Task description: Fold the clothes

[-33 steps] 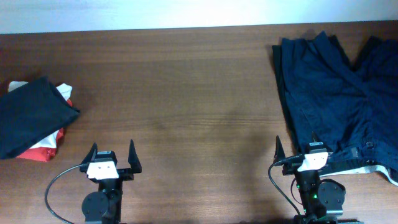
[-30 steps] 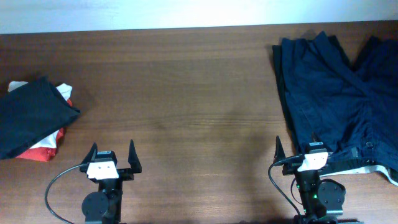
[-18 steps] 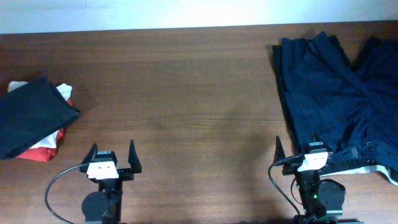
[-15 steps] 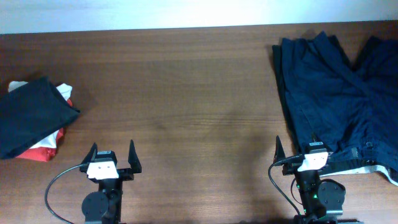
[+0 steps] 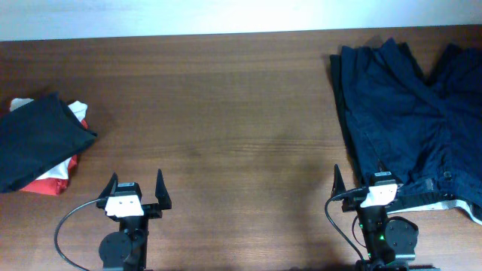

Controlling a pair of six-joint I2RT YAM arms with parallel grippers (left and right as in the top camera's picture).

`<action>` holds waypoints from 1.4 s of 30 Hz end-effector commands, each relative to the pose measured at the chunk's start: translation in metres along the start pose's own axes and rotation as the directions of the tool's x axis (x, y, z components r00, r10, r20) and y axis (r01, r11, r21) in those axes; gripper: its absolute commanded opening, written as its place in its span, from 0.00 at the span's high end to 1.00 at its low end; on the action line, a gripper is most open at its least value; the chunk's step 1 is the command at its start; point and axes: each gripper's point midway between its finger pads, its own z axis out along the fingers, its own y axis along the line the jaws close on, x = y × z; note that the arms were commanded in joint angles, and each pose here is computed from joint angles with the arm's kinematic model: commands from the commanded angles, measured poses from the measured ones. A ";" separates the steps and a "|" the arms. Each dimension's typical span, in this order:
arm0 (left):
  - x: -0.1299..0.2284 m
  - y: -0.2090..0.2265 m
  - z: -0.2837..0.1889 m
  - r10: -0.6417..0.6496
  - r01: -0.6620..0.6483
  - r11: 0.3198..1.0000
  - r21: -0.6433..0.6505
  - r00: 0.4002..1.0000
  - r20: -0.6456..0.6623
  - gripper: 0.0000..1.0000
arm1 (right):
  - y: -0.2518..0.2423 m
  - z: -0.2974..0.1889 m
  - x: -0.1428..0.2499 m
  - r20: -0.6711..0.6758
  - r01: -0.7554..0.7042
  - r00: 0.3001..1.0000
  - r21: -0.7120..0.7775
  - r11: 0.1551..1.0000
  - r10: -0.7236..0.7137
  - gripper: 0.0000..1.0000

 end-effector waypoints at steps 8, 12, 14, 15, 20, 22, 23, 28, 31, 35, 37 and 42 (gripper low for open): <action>0.000 0.001 0.000 -0.002 0.002 1.000 -0.007 1.000 0.006 0.01 | 0.000 0.000 0.002 -0.003 -0.004 1.000 0.003 1.000 0.004 0.01; 0.000 0.001 0.000 -0.003 0.003 1.000 -0.007 1.000 0.006 0.01 | 0.000 0.000 0.002 -0.002 -0.004 1.000 0.003 1.000 0.004 0.01; 0.000 0.001 0.000 -0.002 0.002 1.000 -0.007 1.000 0.006 0.01 | 0.000 0.000 0.002 -0.002 -0.004 1.000 0.003 1.000 0.004 0.01; 0.000 0.001 0.000 -0.002 0.002 1.000 -0.007 1.000 0.006 0.01 | 0.000 0.000 0.002 -0.002 -0.004 1.000 0.003 1.000 0.004 0.01; 0.000 0.001 0.000 -0.003 0.003 1.000 -0.007 1.000 0.006 0.01 | 0.000 0.000 0.002 -0.003 -0.004 1.000 0.002 1.000 0.004 0.01; 0.000 0.001 0.000 -0.003 0.003 1.000 -0.006 1.000 0.006 0.01 | 0.000 0.000 0.002 -0.002 -0.004 1.000 0.002 1.000 0.004 0.01; 0.000 0.001 0.000 -0.003 0.003 1.000 -0.006 1.000 0.006 0.01 | 0.000 0.000 0.002 -0.003 -0.004 1.000 0.002 1.000 0.004 0.01; -0.003 0.001 0.000 -0.004 0.004 1.000 -0.006 1.000 0.018 0.01 | 0.002 0.000 0.000 0.006 -0.011 1.000 -0.010 1.000 0.011 0.01; -0.004 0.001 0.000 -0.004 0.004 1.000 -0.006 1.000 0.020 0.01 | 0.005 0.000 -0.001 0.008 -0.011 1.000 -0.028 1.000 0.011 0.01; -0.007 0.001 -0.001 -0.004 0.004 1.000 -0.006 1.000 0.026 0.01 | 0.004 0.000 -0.002 0.012 -0.010 1.000 -0.023 1.000 0.011 0.01; -0.013 0.001 -0.002 -0.005 0.005 1.000 -0.006 0.999 0.037 0.01 | 0.005 -0.001 -0.003 0.007 -0.011 1.000 -0.024 1.000 0.012 0.01; -0.027 0.001 -0.006 -0.003 0.004 1.000 -0.007 1.000 0.024 0.01 | 0.004 -0.004 -0.013 -0.009 -0.013 1.000 -0.023 1.000 0.013 0.01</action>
